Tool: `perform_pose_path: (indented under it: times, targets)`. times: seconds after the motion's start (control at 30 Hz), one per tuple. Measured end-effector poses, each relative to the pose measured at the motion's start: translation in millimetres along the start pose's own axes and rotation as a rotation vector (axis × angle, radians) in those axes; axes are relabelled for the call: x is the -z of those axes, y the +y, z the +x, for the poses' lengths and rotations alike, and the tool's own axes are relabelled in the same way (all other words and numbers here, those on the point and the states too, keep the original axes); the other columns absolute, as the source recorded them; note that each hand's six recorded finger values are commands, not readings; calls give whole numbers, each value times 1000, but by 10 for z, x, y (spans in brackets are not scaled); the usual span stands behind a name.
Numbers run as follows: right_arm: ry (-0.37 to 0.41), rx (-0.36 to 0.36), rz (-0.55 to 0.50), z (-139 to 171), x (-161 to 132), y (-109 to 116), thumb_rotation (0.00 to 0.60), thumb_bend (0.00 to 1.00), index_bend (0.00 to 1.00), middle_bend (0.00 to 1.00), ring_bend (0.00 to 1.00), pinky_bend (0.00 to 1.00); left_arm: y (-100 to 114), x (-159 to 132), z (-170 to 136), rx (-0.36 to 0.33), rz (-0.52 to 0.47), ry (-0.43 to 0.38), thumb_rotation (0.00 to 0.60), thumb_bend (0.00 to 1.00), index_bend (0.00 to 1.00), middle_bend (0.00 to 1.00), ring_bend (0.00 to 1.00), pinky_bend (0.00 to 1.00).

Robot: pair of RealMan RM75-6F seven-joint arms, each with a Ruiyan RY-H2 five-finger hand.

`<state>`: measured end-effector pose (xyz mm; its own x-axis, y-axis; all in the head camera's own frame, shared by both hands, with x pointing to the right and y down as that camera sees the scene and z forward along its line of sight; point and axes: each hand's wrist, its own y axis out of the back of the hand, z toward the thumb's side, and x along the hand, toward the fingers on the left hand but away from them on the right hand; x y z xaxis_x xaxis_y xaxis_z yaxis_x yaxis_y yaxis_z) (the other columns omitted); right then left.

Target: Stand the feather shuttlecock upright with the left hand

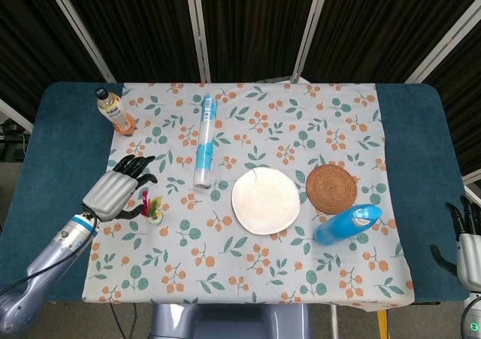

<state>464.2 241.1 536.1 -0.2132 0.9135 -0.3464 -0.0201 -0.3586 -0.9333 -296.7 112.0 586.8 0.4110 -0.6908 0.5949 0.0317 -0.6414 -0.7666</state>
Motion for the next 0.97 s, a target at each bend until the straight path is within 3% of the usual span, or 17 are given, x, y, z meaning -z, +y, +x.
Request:
perform_pose_path:
  times: [0.13, 0.33, 0.67, 0.97]
  targets:
    - [3, 0, 0, 0, -4, 0, 600, 167, 138, 0, 0, 0, 92, 62, -97, -66, 28, 12, 600, 259, 89, 0, 0, 0]
    - [6, -2, 0, 3, -11, -3, 600, 167, 138, 0, 0, 0, 171, 236, -378, -176, 90, 53, 600, 253, 87, 0, 0, 0]
    - [31, -9, 5, 4, -50, -18, 600, 167, 137, 0, 0, 0, 150, 660, -1122, -312, 107, 202, 600, 221, 73, 0, 0, 0]
    - [64, -8, -7, -8, -114, -35, 600, 166, 134, 0, 0, 0, -303, 1035, -1712, -278, 191, 354, 600, 154, 7, 0, 0, 0]
